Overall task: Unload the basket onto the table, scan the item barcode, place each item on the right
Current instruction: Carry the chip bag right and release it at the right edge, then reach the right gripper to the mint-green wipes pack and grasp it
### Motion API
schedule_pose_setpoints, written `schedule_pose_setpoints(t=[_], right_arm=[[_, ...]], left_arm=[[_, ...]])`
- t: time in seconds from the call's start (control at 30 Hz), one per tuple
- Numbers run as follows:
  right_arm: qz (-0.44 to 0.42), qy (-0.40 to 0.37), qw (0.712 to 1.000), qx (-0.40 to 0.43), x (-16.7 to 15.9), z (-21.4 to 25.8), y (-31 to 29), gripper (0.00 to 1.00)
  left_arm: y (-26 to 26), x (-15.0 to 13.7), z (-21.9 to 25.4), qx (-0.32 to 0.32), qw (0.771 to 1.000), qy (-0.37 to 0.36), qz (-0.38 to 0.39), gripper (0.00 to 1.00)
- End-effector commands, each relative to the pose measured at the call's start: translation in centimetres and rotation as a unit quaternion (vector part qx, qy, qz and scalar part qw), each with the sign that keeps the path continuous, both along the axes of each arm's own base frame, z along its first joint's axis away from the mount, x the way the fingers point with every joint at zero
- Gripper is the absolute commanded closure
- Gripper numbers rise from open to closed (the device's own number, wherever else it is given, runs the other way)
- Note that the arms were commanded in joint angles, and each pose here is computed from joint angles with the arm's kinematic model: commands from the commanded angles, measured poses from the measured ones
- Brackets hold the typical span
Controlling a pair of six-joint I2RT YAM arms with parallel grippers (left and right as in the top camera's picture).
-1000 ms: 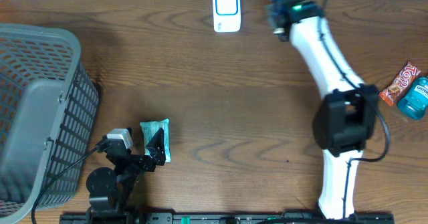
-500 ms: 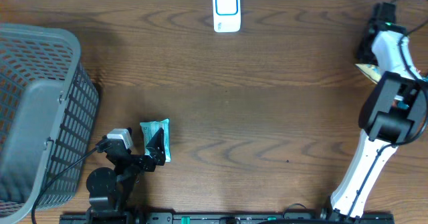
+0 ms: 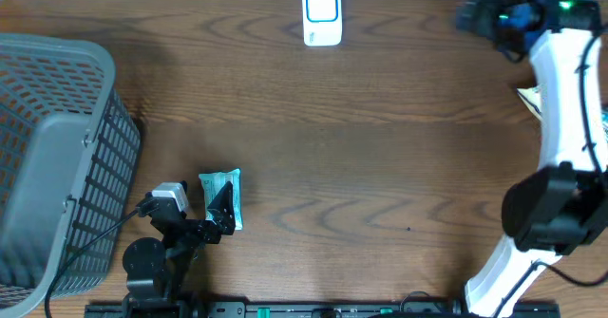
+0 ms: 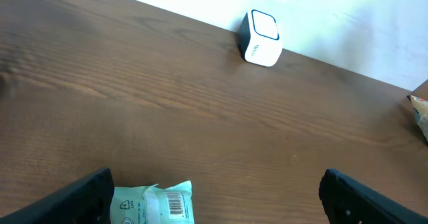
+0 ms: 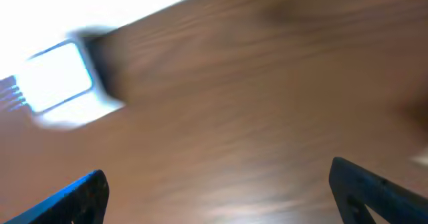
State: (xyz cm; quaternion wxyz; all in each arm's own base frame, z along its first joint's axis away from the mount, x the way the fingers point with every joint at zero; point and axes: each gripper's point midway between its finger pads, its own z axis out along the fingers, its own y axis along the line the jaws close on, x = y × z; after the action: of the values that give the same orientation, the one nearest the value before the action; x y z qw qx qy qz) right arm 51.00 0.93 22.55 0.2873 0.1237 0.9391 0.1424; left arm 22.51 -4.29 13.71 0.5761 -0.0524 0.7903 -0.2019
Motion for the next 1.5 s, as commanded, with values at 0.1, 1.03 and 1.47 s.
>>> schedule_pose_setpoints(t=[0.1, 1.03, 1.47], right_arm=[[0.190, 0.131, 0.971, 0.064, -6.5, -4.8, 13.8, 0.01], [0.504, 0.205, 0.788, 0.286, -28.0, -14.0, 40.8, 0.70], [0.433, 0.248, 0.831, 0.246, -30.4, -22.9, 46.0, 0.99]], left_arm=[[-0.1, -0.2, -1.1, 0.000, 1.000, 0.016, -0.002, 0.02], [4.1, 1.5, 5.9, 0.211, 0.961, -0.155, 0.090, 0.02], [4.1, 1.5, 5.8, 0.215, 0.961, -0.153, 0.089, 0.02]])
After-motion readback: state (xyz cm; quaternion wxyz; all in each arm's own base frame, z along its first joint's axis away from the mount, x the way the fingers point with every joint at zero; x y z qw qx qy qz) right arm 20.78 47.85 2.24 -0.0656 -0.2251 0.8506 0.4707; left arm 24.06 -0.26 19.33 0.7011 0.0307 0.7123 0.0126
